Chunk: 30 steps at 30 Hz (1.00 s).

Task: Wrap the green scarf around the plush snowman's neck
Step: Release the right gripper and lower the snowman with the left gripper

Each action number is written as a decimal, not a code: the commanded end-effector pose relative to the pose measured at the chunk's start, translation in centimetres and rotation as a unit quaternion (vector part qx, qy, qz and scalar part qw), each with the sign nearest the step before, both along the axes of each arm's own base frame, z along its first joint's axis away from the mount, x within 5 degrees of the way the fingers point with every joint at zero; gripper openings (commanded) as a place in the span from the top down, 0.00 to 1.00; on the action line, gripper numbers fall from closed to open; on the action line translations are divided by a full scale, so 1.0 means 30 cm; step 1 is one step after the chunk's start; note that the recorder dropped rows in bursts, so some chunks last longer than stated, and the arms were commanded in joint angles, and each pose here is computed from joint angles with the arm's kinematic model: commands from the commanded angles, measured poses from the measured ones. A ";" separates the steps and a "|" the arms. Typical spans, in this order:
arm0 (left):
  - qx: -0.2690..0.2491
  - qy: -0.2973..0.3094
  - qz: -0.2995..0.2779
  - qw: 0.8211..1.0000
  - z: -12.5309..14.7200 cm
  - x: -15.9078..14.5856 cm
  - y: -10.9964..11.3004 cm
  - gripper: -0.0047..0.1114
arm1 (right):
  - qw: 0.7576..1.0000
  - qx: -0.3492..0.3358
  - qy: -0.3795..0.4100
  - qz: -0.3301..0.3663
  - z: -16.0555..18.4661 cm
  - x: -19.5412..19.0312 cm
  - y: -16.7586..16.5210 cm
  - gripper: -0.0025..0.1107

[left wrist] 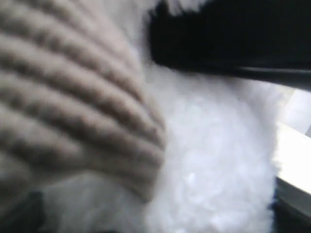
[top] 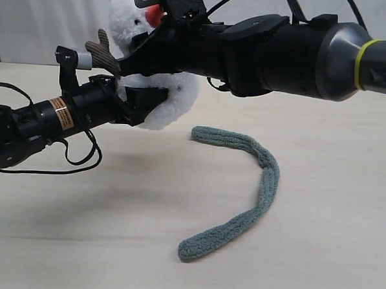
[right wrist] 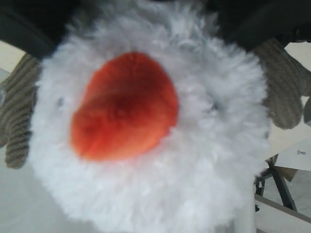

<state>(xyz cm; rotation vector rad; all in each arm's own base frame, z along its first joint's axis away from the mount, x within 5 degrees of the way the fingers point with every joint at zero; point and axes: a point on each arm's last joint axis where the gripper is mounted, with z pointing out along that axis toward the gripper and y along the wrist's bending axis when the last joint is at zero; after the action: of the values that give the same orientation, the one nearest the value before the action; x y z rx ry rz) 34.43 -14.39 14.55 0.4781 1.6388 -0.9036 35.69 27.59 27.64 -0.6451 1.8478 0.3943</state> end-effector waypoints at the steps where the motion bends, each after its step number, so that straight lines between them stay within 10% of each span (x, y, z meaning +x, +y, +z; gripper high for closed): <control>1: 0.009 0.004 0.010 1.000 0.005 0.009 0.002 0.96 | 0.999 0.033 0.016 -0.015 0.018 -0.004 -0.002 0.01; 9: 0.048 0.006 0.015 0.999 -0.016 0.011 0.006 0.96 | 0.999 0.037 0.008 0.009 0.070 -0.049 -0.021 0.02; 17: 0.201 -0.142 -0.124 0.961 -0.061 -0.045 -0.028 0.96 | 0.998 0.045 -0.035 -0.016 0.198 -0.170 -0.143 0.03; 30: 0.184 -0.158 -0.228 0.943 -0.215 -0.076 0.106 0.96 | 0.998 0.037 -0.038 -0.017 0.206 -0.288 -0.236 0.43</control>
<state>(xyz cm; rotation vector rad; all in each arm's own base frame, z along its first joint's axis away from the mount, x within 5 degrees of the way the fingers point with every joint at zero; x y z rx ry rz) 32.30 -11.84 8.14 1.2184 1.4646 -0.7716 27.53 20.98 33.49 -0.5580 1.7791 0.4316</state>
